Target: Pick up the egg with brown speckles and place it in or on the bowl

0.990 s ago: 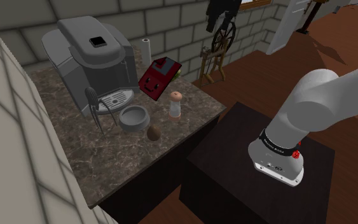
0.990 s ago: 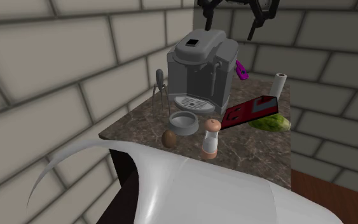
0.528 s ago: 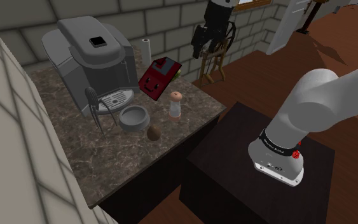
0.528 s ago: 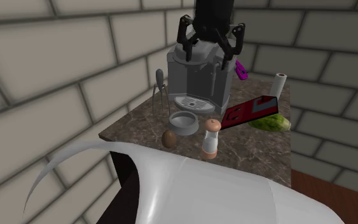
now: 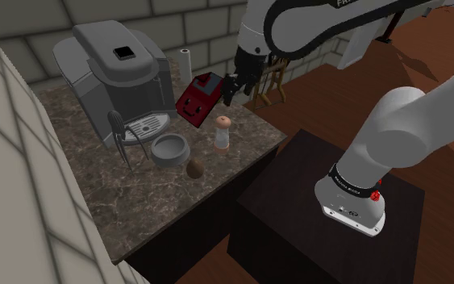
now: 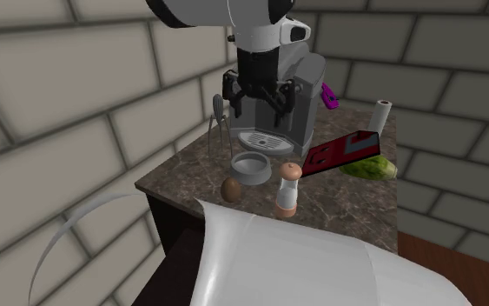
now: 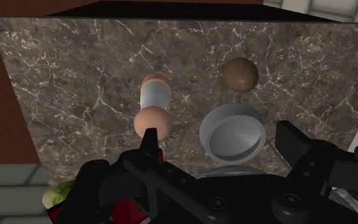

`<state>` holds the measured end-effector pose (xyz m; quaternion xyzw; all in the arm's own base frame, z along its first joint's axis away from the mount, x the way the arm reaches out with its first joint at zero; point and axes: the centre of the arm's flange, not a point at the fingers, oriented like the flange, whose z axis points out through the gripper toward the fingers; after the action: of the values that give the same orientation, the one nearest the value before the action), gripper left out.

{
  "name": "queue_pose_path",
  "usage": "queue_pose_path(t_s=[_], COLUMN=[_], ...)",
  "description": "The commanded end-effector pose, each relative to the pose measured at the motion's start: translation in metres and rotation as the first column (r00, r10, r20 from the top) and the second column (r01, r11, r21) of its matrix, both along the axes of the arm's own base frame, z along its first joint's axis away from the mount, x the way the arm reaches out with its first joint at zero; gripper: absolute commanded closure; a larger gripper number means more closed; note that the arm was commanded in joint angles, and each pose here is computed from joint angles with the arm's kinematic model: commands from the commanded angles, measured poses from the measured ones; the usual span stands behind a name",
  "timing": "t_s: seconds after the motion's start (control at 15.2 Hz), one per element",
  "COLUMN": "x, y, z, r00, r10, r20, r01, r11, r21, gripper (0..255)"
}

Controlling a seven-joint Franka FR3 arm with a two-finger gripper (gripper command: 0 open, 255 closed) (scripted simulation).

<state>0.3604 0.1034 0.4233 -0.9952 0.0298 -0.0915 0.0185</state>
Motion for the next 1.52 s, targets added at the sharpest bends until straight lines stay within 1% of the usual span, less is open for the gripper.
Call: queue_pose_path(t_s=[0.0, 0.59, 1.25, 1.32, 1.45], x=[0.000, 0.022, 0.051, 0.053, 0.056], y=[0.017, 0.079, 0.140, 0.144, 0.143], z=[-0.024, -0.128, -0.247, -0.256, -0.266], r00=[1.000, 0.998, 0.994, 0.994, 0.994], r10=[-0.001, -0.003, -0.002, -0.002, -0.002], r20=[0.013, 0.057, 0.105, 0.109, 0.109], r01=[0.001, 0.007, 0.016, 0.017, 0.017], r11=[1.000, 0.997, 0.991, 0.990, 0.990], r21=[-0.012, -0.071, -0.136, -0.140, -0.140], gripper=[0, 0, 0, 0, 0])
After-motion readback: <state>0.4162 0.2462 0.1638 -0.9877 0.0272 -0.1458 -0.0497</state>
